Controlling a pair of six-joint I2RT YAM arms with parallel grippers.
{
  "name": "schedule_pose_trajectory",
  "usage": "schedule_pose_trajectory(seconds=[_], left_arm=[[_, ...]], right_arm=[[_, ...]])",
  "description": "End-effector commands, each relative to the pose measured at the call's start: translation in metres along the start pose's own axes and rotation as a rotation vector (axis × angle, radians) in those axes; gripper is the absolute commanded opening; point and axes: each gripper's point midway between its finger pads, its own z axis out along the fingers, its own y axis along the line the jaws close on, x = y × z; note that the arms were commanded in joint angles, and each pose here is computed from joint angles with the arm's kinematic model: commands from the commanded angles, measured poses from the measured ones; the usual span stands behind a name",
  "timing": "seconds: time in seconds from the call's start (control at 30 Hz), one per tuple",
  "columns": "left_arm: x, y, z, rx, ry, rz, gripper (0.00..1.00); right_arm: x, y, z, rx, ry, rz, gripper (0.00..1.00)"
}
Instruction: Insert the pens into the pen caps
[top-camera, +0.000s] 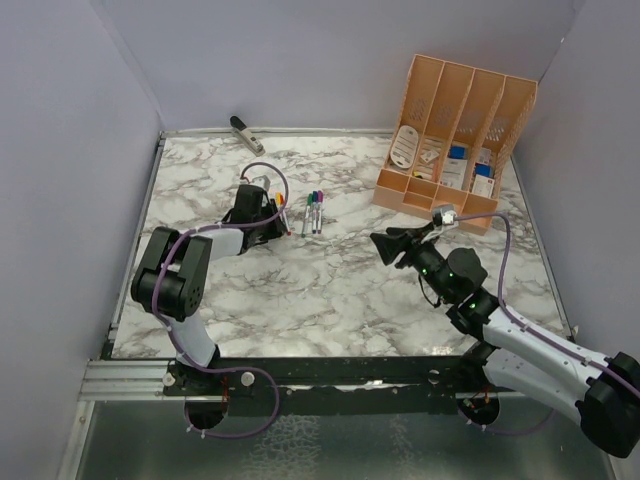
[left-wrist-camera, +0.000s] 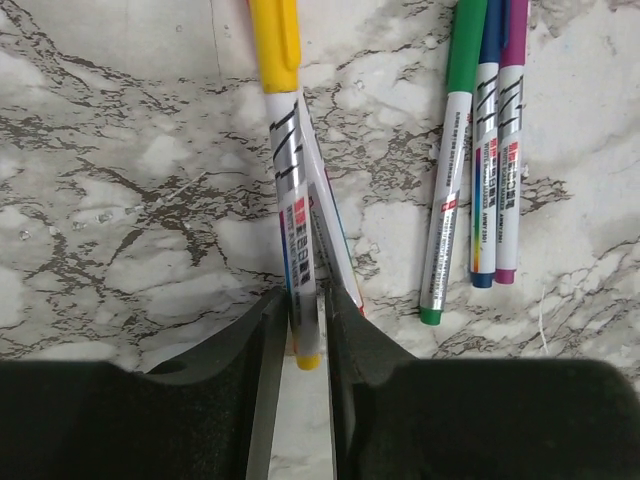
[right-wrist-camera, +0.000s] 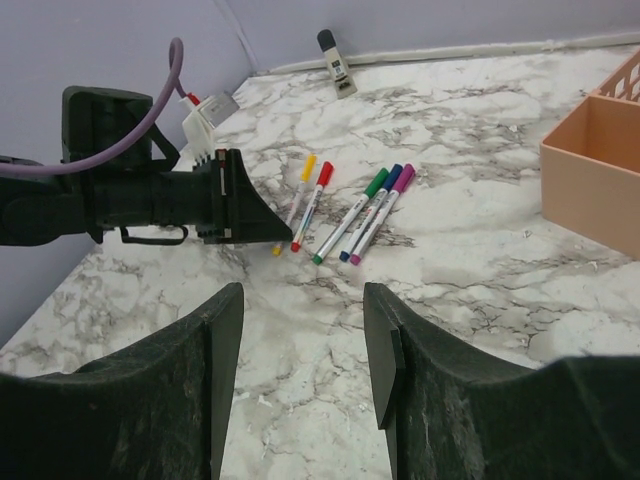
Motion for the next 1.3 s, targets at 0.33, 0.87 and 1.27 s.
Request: schedule_pose_trajectory(seconds=[0.33, 0.87, 1.27], left_arm=[[0.007, 0.002, -0.013, -0.003, 0.005, -0.052, 0.42], [-0.051, -0.01, -0.089, -0.024, -0.25, 0.04, 0.99], [-0.063, 0.086, -0.117, -0.258, -0.276, -0.077, 0.99]], right_arm=[[0.004, 0.005, -0.001, -0.029, -0.002, 0.024, 0.51], [-0.002, -0.086, 0.024, 0.38, 0.073, -0.082, 0.53], [-0.053, -0.229, -0.042, 0.602, -0.104, 0.225, 0.53]])
